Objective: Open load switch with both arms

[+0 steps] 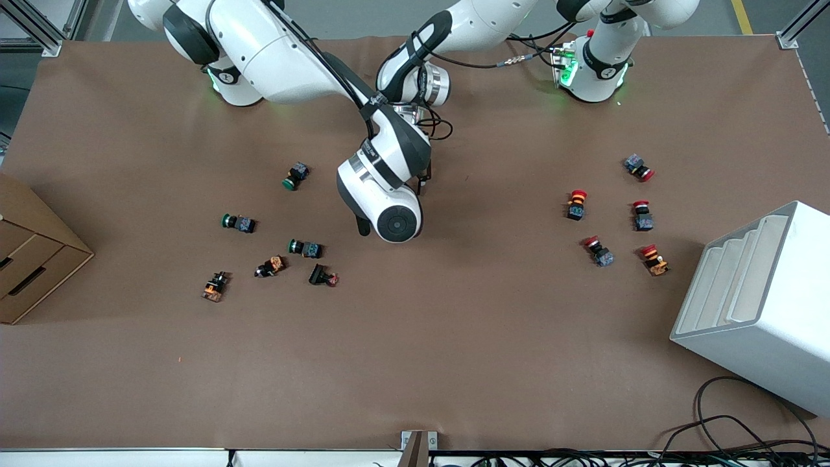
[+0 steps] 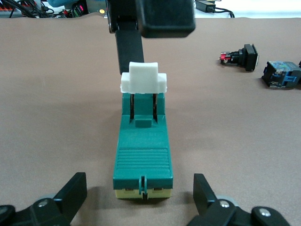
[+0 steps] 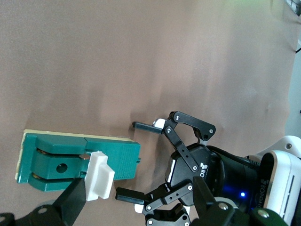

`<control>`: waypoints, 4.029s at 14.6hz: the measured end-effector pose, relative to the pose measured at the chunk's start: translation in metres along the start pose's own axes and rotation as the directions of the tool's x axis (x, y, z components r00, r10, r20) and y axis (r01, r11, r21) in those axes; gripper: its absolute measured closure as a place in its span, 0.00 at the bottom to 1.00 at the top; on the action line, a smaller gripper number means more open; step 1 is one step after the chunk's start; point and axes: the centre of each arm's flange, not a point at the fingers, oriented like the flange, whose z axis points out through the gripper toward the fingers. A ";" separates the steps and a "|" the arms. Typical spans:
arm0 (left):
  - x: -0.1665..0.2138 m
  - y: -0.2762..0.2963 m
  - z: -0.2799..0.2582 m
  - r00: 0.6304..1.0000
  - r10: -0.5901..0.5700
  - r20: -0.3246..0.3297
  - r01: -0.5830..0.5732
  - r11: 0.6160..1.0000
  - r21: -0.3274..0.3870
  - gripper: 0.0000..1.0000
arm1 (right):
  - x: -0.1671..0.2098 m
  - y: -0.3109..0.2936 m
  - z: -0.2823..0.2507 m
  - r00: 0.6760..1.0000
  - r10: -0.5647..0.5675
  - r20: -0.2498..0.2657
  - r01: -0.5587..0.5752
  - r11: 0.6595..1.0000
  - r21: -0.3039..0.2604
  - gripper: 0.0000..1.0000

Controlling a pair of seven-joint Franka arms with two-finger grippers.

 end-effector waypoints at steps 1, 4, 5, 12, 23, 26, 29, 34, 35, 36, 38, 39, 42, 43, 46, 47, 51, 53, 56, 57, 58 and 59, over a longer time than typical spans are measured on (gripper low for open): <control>0.000 0.000 0.000 1.000 -0.001 0.000 0.001 1.000 0.000 0.00 | 0.000 0.000 0.000 1.000 -0.004 0.000 0.004 1.000 -0.002 0.00; 0.000 0.000 0.000 1.000 -0.003 0.000 0.003 1.000 0.000 0.00 | -0.002 0.002 0.002 1.000 -0.014 -0.003 0.014 1.000 -0.008 0.00; 0.001 0.000 0.000 1.000 -0.004 -0.001 0.004 1.000 0.000 0.00 | -0.003 0.002 0.004 1.000 -0.017 -0.005 0.017 1.000 -0.012 0.00; 0.011 0.007 0.005 1.000 -0.029 -0.009 0.029 1.000 -0.002 0.00 | -0.008 0.005 0.019 1.000 -0.024 -0.019 0.023 0.999 -0.036 0.00; 0.026 0.012 0.013 0.998 -0.060 -0.019 0.060 0.998 -0.001 0.00 | -0.010 0.000 0.033 0.999 -0.039 -0.025 0.038 0.998 -0.050 0.00; 0.029 0.015 0.012 0.998 -0.060 -0.014 0.060 0.998 0.001 0.00 | -0.003 -0.005 0.025 0.998 -0.055 -0.014 0.055 0.998 -0.039 0.00; 0.033 0.017 0.013 0.998 -0.067 -0.010 0.067 0.998 0.006 0.00 | 0.029 -0.011 -0.007 0.990 -0.140 0.017 0.141 0.989 -0.050 0.00; 0.037 0.020 0.013 0.998 -0.062 0.018 0.062 0.997 0.035 0.00 | 0.120 -0.023 -0.083 0.931 -0.364 -0.041 0.365 0.930 0.038 0.00; 0.040 0.024 0.013 0.997 -0.068 0.025 0.067 0.997 0.043 0.00 | 0.138 -0.022 -0.099 0.904 -0.416 -0.098 0.422 0.905 0.055 0.00; 0.043 0.028 0.011 0.997 -0.072 0.034 0.070 0.996 0.049 0.00 | 0.155 -0.019 -0.117 0.877 -0.461 -0.138 0.473 0.879 0.069 0.00; 0.048 0.034 0.008 0.996 -0.069 0.057 0.065 0.996 0.066 0.00 | 0.202 -0.015 -0.155 0.818 -0.550 -0.172 0.571 0.813 0.116 0.00; 0.050 0.036 0.007 0.995 -0.069 0.072 0.063 0.995 0.079 0.00 | 0.231 -0.012 -0.174 0.783 -0.593 -0.187 0.619 0.773 0.142 0.00; 0.059 0.046 0.003 0.989 -0.076 0.123 0.062 0.991 0.120 0.00 | 0.324 0.008 -0.225 0.640 -0.726 -0.252 0.768 0.617 0.174 0.00; 0.065 0.051 0.002 0.987 -0.086 0.137 0.068 0.989 0.133 0.00 | 0.350 0.017 -0.239 0.584 -0.764 -0.275 0.812 0.558 0.174 0.00; 0.087 0.063 0.000 0.977 -0.119 0.178 0.089 0.982 0.168 0.00 | 0.425 0.052 -0.272 0.403 -0.843 -0.357 0.915 0.380 0.135 0.00; 0.096 0.065 -0.002 0.973 -0.128 0.194 0.092 0.979 0.181 0.00 | 0.449 0.065 -0.282 0.348 -0.856 -0.383 0.937 0.330 0.114 0.00; 0.144 0.067 -0.011 0.949 -0.153 0.276 0.089 0.969 0.231 0.00 | 0.517 0.130 -0.317 0.233 -0.864 -0.446 0.972 0.222 0.078 0.00; 0.172 0.065 -0.017 0.934 -0.161 0.318 0.083 0.966 0.244 0.00 | 0.525 0.149 -0.325 0.229 -0.865 -0.447 0.973 0.219 0.074 0.00; 0.225 0.055 -0.023 0.902 -0.171 0.396 0.070 0.964 0.256 0.00 | 0.524 0.153 -0.327 0.228 -0.863 -0.452 0.973 0.221 0.069 0.00; 0.247 0.049 -0.023 0.889 -0.173 0.423 0.066 0.964 0.256 0.00 | 0.523 0.152 -0.327 0.226 -0.863 -0.452 0.973 0.219 0.068 0.00; 0.271 0.040 -0.023 0.873 -0.176 0.455 0.062 0.965 0.253 0.00 | 0.520 0.152 -0.328 0.221 -0.864 -0.453 0.974 0.214 0.067 0.00; 0.296 0.029 -0.023 0.857 -0.180 0.484 0.062 0.967 0.248 0.00 | 0.517 0.152 -0.329 0.215 -0.864 -0.455 0.976 0.208 0.066 0.00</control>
